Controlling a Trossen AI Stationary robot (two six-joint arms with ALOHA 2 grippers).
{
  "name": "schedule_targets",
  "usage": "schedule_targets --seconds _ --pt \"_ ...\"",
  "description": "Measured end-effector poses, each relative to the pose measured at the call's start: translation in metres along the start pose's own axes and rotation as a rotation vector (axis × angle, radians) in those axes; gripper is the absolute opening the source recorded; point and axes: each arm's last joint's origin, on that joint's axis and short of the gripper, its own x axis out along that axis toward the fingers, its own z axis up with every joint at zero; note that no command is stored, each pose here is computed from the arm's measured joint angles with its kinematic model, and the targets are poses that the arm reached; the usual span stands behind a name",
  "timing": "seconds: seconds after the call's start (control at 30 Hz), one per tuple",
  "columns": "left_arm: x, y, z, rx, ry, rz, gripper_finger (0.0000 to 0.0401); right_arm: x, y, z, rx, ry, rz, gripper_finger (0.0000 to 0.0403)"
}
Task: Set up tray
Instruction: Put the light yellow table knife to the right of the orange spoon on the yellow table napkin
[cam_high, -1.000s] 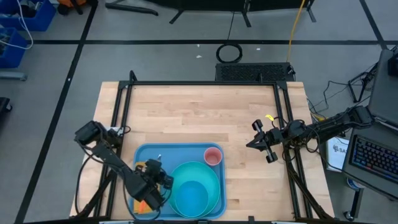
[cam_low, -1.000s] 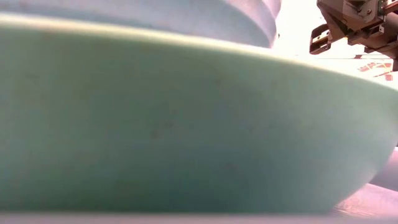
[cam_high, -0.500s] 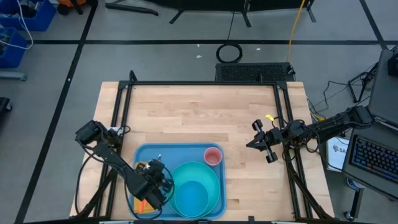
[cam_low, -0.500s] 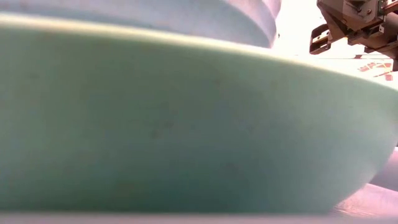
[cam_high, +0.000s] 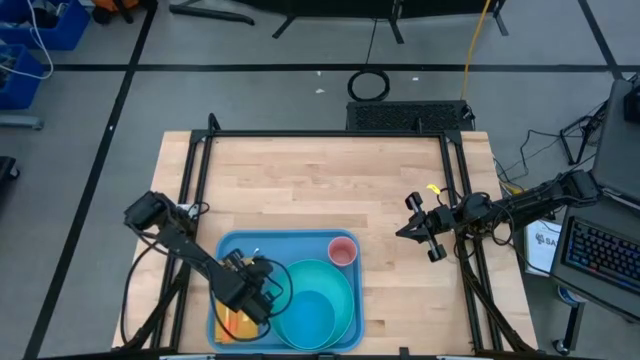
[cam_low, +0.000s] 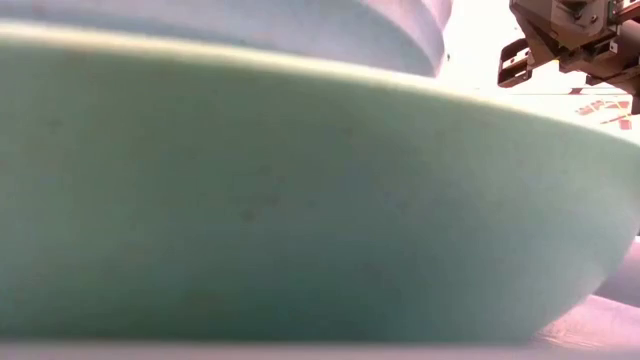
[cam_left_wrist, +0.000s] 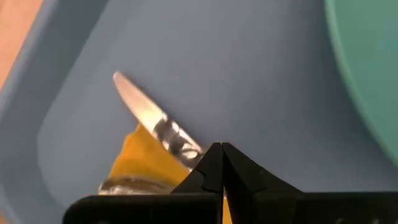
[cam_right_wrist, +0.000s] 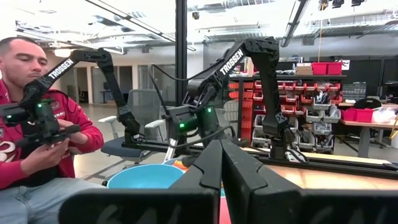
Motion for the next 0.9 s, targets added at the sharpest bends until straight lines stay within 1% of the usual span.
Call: schedule_targets --seconds 0.1,0.23,0.43,0.57,0.9 --pt "0.002 0.001 0.004 0.026 -0.019 0.002 0.0002 0.0 0.0 0.0 0.0 0.0 0.0 0.0" --pt "0.002 0.0 0.005 0.095 -0.073 0.009 0.0001 0.0 0.0 0.0 0.0 0.0 0.0 0.0" --pt "0.01 0.004 0.005 0.115 -0.071 0.026 0.0001 0.0 0.0 0.0 0.0 0.0 0.0 0.0" --pt "0.021 0.007 0.01 0.118 -0.026 -0.01 0.0001 0.0 0.0 0.0 0.0 0.0 0.0 0.0" --pt "0.022 0.008 0.011 0.107 -0.026 -0.001 0.0 0.0 0.0 0.0 0.0 0.0 0.0 0.0"
